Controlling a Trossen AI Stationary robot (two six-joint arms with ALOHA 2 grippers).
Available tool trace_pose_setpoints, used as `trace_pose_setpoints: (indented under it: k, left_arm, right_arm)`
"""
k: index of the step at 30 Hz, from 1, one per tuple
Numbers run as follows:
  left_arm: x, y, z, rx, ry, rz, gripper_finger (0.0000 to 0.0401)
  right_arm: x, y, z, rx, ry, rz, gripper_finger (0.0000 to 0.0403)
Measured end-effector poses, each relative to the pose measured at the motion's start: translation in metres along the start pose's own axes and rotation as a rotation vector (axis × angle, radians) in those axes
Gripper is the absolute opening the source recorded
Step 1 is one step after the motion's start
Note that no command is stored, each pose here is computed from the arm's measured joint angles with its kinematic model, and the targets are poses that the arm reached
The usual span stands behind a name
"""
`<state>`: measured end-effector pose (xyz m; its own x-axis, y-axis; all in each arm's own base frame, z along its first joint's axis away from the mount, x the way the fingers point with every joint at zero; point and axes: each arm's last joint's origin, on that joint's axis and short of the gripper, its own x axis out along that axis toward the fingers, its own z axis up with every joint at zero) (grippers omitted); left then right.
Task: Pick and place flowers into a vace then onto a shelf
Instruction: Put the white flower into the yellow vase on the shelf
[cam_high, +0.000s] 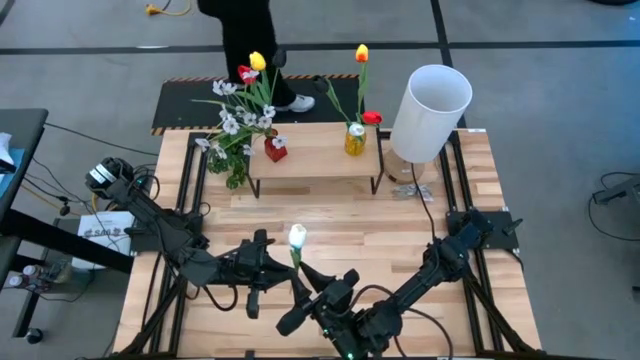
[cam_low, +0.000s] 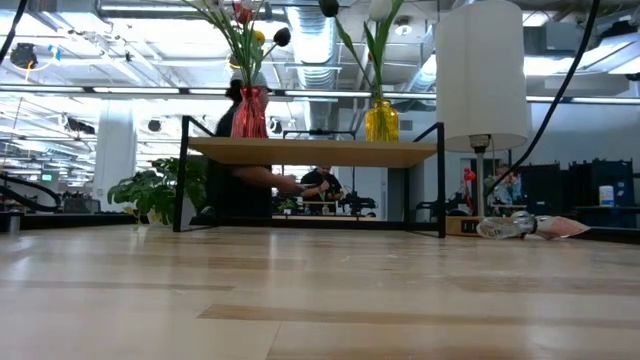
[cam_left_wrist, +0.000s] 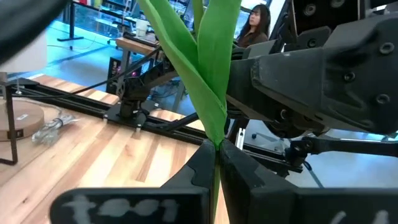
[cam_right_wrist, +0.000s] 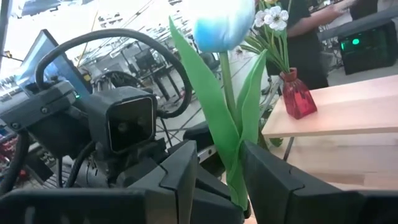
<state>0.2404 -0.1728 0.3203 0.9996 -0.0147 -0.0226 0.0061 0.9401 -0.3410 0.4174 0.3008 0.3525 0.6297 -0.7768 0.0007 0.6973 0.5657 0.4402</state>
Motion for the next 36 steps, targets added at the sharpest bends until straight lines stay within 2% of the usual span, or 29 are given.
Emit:
trace_pose_setpoints:
  k: [6, 14, 27, 31, 36]
  left_arm:
    - [0.0, -0.001, 0.0, 0.005, 0.018, -0.05, 0.0002]
    - [0.002, 0.001, 0.001, 0.002, 0.019, -0.055, 0.0001]
    - [0.002, -0.002, 0.005, -0.019, -0.006, -0.13, 0.0]
    - [0.002, -0.002, 0.005, -0.019, -0.005, -0.132, 0.0]
    - [0.002, -0.002, 0.005, -0.019, -0.003, -0.135, 0.0]
  right_arm:
    - [-0.001, 0.0, 0.0, -0.002, 0.001, 0.001, 0.0116]
    - [-0.008, 0.001, -0.002, -0.01, 0.007, 0.012, 0.0118]
    - [-0.003, 0.005, -0.011, -0.002, 0.003, 0.004, 0.0117]
    - [-0.003, 0.005, -0.011, -0.002, 0.003, 0.004, 0.0098]
    - [-0.003, 0.006, -0.012, -0.029, 0.003, 0.003, 0.0042]
